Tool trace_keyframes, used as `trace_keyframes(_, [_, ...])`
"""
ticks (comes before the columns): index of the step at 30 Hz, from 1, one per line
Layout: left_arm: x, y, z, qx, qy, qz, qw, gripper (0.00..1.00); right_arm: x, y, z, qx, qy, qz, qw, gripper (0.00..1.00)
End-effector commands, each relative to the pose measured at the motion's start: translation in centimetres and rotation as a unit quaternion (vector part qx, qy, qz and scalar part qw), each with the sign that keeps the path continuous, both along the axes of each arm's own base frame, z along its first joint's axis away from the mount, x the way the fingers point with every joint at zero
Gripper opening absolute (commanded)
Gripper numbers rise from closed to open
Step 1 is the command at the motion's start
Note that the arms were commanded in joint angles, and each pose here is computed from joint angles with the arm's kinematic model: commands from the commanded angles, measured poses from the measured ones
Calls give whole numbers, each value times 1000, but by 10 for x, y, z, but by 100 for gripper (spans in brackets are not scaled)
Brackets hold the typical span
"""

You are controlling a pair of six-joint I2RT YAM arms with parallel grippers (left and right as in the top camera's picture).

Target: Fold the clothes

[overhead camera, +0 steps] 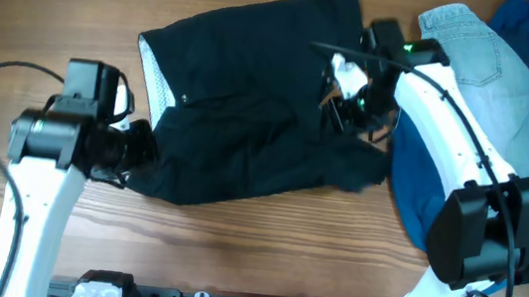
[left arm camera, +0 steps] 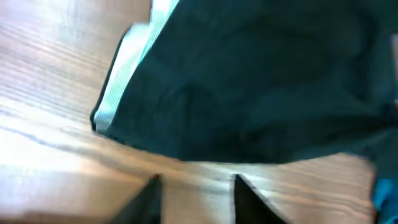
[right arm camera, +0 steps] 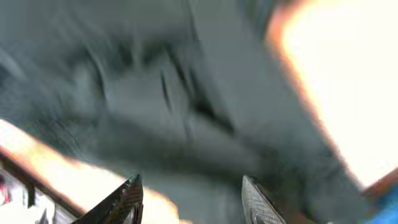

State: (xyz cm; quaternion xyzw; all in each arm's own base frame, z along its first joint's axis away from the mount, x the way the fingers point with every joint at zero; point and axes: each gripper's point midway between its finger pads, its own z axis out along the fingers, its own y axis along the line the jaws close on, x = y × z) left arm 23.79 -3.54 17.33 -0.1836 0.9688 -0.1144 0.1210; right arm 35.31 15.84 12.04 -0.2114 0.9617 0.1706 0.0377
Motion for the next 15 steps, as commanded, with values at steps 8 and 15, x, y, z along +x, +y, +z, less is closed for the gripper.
trace_keyframes(8, [142,22,-5,64,-178,28,982,48,55,20,71,56,-117,-40,991,71])
trace_keyframes(15, [245,42,-88,63,-233,53,969,59,42,16,66,47,-89,-43,994,71])
